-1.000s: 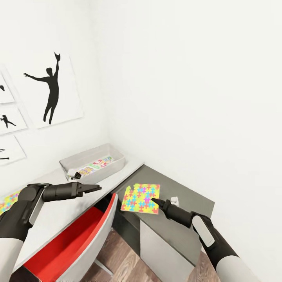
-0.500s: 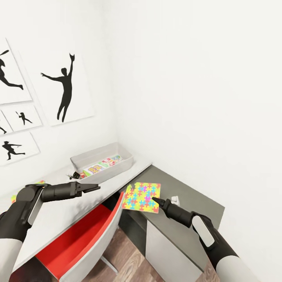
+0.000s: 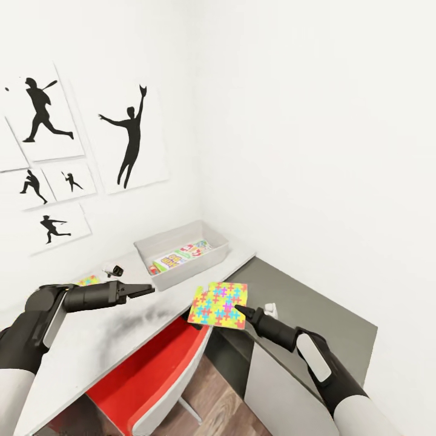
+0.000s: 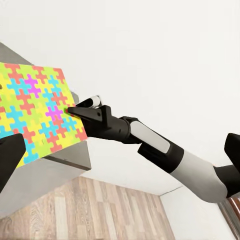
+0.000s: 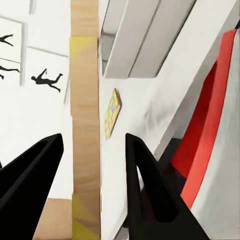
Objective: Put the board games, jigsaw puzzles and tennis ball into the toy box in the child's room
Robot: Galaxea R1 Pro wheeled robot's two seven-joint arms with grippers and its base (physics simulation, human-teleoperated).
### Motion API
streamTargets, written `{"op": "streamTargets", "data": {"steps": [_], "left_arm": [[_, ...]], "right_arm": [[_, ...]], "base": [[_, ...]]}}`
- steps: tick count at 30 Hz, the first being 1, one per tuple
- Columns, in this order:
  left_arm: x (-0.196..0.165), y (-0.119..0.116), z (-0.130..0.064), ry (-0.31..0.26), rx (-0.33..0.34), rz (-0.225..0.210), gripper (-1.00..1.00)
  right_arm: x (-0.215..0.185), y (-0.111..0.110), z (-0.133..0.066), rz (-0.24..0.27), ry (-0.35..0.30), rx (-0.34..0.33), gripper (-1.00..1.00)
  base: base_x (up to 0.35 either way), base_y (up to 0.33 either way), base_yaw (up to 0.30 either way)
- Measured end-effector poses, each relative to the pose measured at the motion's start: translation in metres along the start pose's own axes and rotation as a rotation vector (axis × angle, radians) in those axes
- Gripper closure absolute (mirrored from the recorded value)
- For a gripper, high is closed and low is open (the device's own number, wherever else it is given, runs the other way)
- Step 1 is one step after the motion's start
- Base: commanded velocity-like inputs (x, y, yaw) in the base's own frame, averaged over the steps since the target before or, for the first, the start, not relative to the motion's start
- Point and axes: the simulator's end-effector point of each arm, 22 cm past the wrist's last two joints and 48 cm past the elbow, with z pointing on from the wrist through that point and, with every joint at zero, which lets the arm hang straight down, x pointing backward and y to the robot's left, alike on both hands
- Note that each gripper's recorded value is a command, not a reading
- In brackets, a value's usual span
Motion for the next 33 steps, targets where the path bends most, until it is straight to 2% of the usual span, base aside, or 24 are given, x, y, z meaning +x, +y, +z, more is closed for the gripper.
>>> {"op": "streamTargets", "data": {"steps": [22,24,26,29,31,33], "left_arm": [[-0.001,0.000,-0.001,-0.003,0.000,0.002,-1.00],[-0.003,0.000,-0.002,-0.010,-0.001,0.003,-1.00],[-0.004,0.000,-0.004,-0.016,-0.002,0.005,-1.00],[-0.005,0.000,-0.004,-0.019,-0.002,0.006,-1.00],[-0.005,0.000,-0.005,-0.020,-0.002,0.006,-1.00],[-0.005,0.000,-0.005,-0.020,-0.002,0.006,-1.00]], "right_arm": [[-0.005,0.003,-0.002,-0.005,-0.005,-0.004,1.00],[-0.014,0.014,-0.003,-0.033,-0.013,-0.017,1.00],[-0.031,0.034,-0.006,-0.085,-0.023,-0.042,1.00],[-0.058,0.071,-0.015,-0.156,0.015,-0.056,1.00],[-0.071,0.083,-0.019,-0.172,0.023,-0.052,1.00],[-0.083,0.090,-0.025,-0.175,0.004,-0.054,1.00]], "base": [[0.000,0.026,0.005],[0.000,0.000,0.000],[0.000,0.000,0.000],[0.000,0.000,0.000],[0.000,0.000,0.000],[0.000,0.000,0.000]]}}
